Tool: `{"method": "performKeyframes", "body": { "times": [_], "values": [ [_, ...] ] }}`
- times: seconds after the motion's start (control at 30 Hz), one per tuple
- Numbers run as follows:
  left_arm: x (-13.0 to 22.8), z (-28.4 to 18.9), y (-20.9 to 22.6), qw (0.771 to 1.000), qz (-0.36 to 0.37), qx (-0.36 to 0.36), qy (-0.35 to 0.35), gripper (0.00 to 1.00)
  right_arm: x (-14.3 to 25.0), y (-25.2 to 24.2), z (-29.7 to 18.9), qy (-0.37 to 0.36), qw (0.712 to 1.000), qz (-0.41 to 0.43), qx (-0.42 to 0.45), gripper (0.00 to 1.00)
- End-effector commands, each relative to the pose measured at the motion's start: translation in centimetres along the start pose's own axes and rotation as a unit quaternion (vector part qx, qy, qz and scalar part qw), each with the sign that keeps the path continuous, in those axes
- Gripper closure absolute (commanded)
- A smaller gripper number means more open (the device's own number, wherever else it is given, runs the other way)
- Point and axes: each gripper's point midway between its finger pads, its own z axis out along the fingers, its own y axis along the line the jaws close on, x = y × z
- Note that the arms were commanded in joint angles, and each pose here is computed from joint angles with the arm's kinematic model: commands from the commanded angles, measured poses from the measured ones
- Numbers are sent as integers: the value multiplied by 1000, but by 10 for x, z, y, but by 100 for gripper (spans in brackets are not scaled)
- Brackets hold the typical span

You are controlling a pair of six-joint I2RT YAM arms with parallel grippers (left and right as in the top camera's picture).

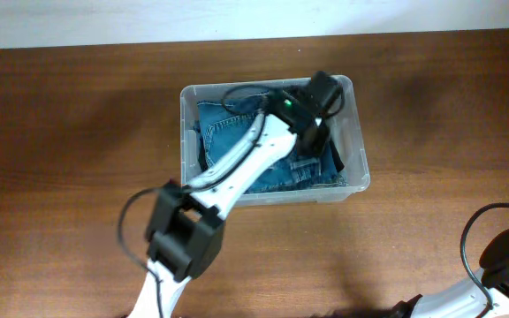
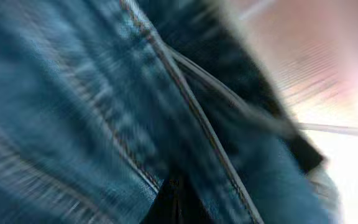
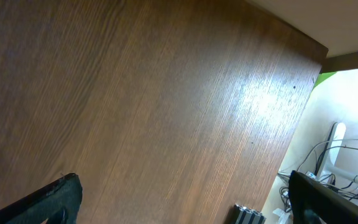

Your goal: Pack container

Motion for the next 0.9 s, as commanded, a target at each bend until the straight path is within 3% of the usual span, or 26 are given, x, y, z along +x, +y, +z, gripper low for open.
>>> {"method": "performKeyframes", "body": {
  "times": [0.0, 0.1, 0.3, 0.4, 0.6, 0.87],
  "values": [
    [33, 41, 12, 997, -15, -20, 74, 99, -1, -2, -1, -3, 1000, 4, 5, 1],
    [18, 22, 20, 998, -22, -27, 49, 100, -1, -2, -1, -3, 1000, 4, 5, 1],
    [-45, -94, 83, 986, -98, -85, -105, 100, -1, -2, -1, -3, 1000, 4, 5, 1],
    [-49, -102, 112, 981, -125, -99, -114, 100, -1, -2, -1, -3, 1000, 4, 5, 2],
    [-44, -71, 161, 973, -188, -106, -87, 100, -1, -2, -1, -3, 1000, 4, 5, 1],
    [-1, 26, 148, 979, -188, -66, 38, 100, -1, -2, -1, -3, 1000, 4, 5, 1]
  ]
}}
